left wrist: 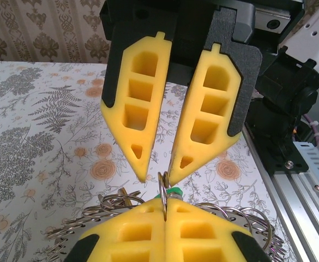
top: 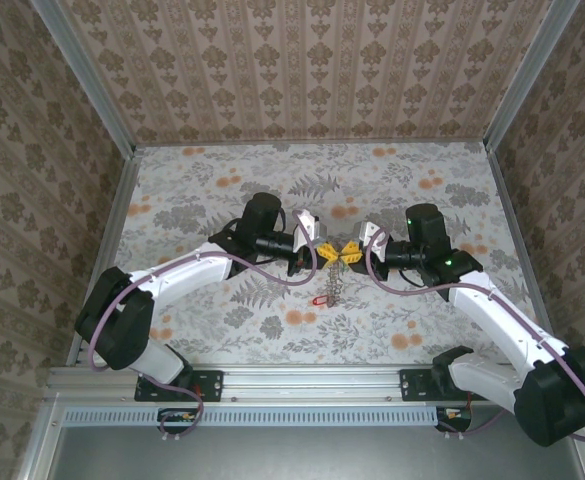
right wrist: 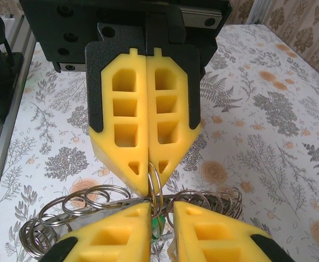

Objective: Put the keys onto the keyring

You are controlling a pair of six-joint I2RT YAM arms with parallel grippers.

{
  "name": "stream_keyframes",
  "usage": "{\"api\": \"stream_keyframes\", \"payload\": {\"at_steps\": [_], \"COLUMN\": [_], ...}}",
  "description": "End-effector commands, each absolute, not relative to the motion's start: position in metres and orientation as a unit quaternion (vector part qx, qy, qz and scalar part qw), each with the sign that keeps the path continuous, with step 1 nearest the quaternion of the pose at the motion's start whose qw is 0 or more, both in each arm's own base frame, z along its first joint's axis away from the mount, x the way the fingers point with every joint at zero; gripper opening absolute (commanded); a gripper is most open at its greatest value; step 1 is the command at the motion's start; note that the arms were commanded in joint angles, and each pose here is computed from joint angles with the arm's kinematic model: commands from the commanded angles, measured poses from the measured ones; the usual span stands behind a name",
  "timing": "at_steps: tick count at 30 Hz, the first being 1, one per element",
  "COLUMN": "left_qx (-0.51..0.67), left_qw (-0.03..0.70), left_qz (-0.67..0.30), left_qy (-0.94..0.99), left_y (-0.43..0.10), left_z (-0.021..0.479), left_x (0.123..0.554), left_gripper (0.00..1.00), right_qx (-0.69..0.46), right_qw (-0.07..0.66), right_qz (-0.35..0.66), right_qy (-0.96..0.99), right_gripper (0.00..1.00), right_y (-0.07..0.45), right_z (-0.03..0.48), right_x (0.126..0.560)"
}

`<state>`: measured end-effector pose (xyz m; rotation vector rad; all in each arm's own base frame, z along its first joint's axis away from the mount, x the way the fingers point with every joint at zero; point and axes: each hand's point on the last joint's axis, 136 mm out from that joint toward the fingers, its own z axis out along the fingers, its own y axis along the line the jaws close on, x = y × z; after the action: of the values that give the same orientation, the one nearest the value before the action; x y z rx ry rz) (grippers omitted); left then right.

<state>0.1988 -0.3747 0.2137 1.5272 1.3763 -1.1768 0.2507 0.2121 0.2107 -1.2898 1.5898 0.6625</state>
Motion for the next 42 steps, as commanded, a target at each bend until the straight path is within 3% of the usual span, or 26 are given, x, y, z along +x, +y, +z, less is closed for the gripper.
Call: {"api": "stream_keyframes", "payload": {"at_steps": [1,8,11,21,42], "left_qx": [0.609,0.610,0.610,0.614,0.613], "left_qw": [0.390,0.390,0.391,0.387,0.394], "left_qz": [-0.467,-0.467,-0.465,-0.461,-0.463], "left_qy": [0.508,0.508,0.509,0.510,0.505], "left_y": [-0.381,-0.381,-0.381,-0.381,-0.383], "left_z": [0.232,0.232,0.232,0.230,0.236], "left_x": [0.194,0.193,0.194,0.192,0.192], "left_gripper": [0.00,0.00,0.00,0.00,0.00], "right_qx": [-0.538,-0.537,-0.535,-0.540,-0.543], "right_qw": [0.484,0.478,0.479,0.509,0.470], "right_qz": [0.263,0.263,0.247,0.259,0.262], "right_qy": [0.638,0.644,0.651,0.619,0.645], "right_gripper": [0.17,0.14,0.21,0.24,0.17], "right_y": [0.215,0.214,0.211,0.213,0.214], "right_z": [0.220,0.215,0.213,0.237,0.213], "right_x": [0.255,0.256,0.259,0.246,0.254]}}
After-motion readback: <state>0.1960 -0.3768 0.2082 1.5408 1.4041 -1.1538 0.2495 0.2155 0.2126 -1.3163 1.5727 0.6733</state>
